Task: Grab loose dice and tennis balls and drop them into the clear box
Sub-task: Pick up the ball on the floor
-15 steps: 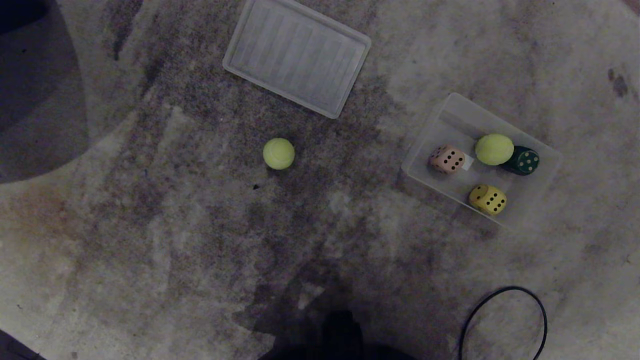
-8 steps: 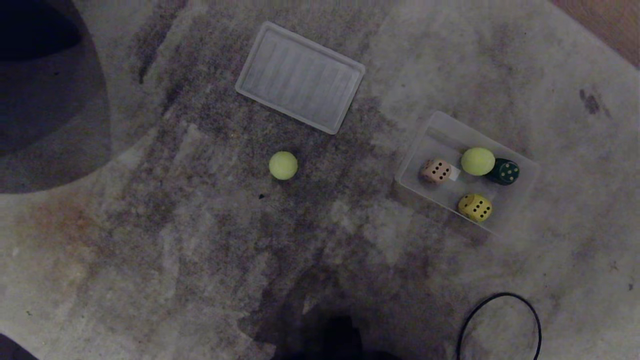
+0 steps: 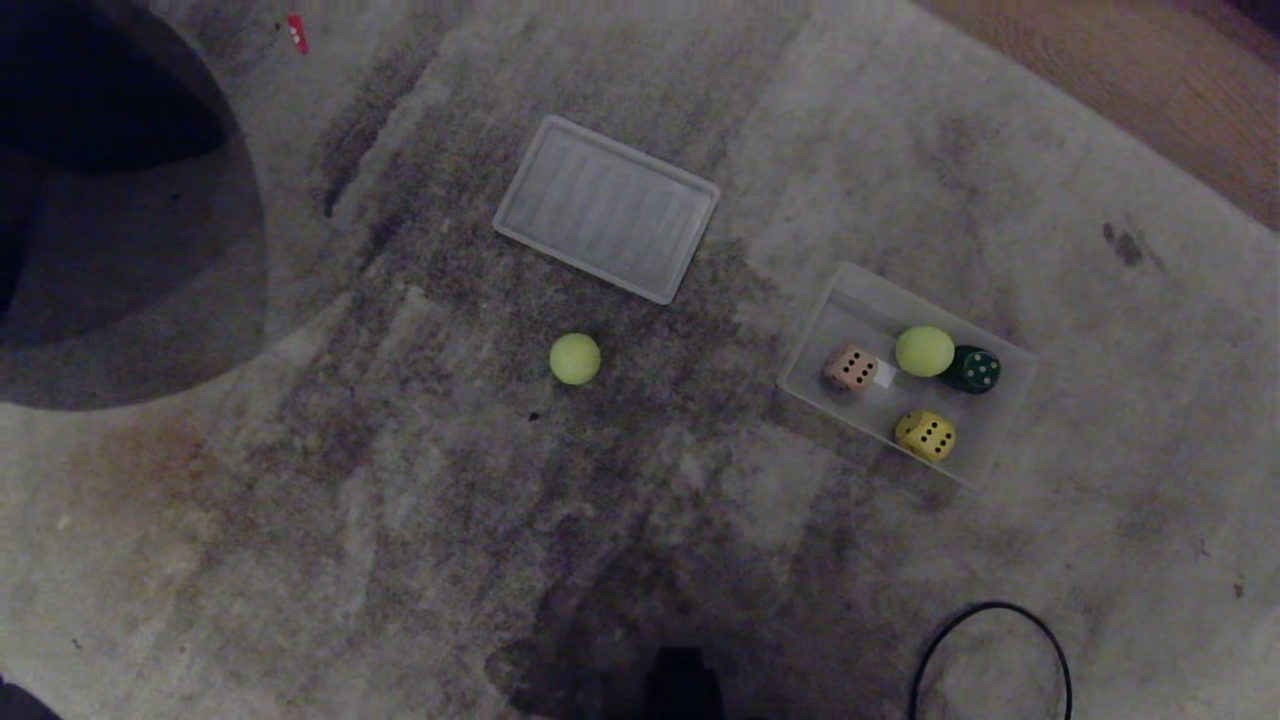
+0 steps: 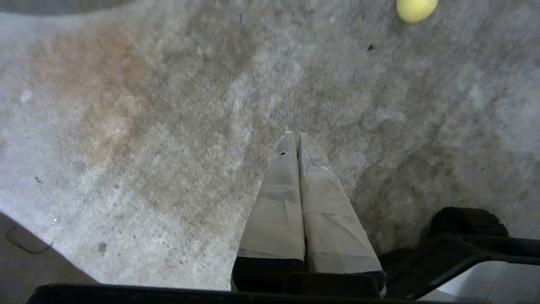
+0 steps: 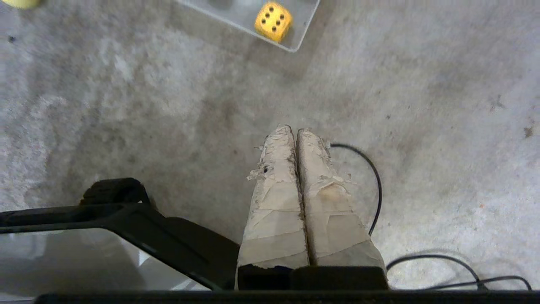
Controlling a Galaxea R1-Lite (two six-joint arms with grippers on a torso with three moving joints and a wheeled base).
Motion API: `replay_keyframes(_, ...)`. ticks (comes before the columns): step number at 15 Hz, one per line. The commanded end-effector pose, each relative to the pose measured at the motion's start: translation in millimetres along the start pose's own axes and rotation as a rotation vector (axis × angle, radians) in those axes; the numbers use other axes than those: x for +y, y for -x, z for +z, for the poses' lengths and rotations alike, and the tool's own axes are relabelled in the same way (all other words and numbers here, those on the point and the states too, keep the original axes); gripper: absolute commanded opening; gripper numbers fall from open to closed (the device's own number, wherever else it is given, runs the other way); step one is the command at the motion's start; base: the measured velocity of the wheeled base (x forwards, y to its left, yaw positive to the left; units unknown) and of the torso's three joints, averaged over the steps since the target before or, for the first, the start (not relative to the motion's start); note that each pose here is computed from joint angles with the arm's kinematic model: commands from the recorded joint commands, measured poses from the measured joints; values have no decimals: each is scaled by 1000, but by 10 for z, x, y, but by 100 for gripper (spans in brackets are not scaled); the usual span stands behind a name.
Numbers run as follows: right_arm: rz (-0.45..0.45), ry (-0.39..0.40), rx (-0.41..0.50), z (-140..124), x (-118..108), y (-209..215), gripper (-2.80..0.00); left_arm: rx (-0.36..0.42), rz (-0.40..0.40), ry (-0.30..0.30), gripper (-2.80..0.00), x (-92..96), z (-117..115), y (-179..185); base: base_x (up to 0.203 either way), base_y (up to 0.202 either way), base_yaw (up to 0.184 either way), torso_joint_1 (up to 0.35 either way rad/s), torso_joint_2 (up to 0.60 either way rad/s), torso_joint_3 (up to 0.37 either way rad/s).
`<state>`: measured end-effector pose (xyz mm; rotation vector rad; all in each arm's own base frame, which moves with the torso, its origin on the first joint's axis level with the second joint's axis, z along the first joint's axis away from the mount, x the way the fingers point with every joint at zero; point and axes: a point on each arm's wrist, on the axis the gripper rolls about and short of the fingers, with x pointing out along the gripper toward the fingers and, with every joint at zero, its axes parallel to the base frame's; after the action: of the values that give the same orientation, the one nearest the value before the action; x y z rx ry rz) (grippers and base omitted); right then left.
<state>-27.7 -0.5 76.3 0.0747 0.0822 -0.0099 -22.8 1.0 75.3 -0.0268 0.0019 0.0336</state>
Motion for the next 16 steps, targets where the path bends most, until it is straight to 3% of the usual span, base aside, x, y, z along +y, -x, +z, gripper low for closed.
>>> replay_keyframes(1, 0, -1, 3, 1, 0, -2, -280, 2, 0, 1, -280, 0, -4, -2, 0, 0, 0, 5, 4, 207)
replay_keyframes(16, 0, 1, 5, 0, 0, -2, -280, 2, -3, -8, -280, 0, -4, -2, 0, 0, 0, 2, 3, 188)
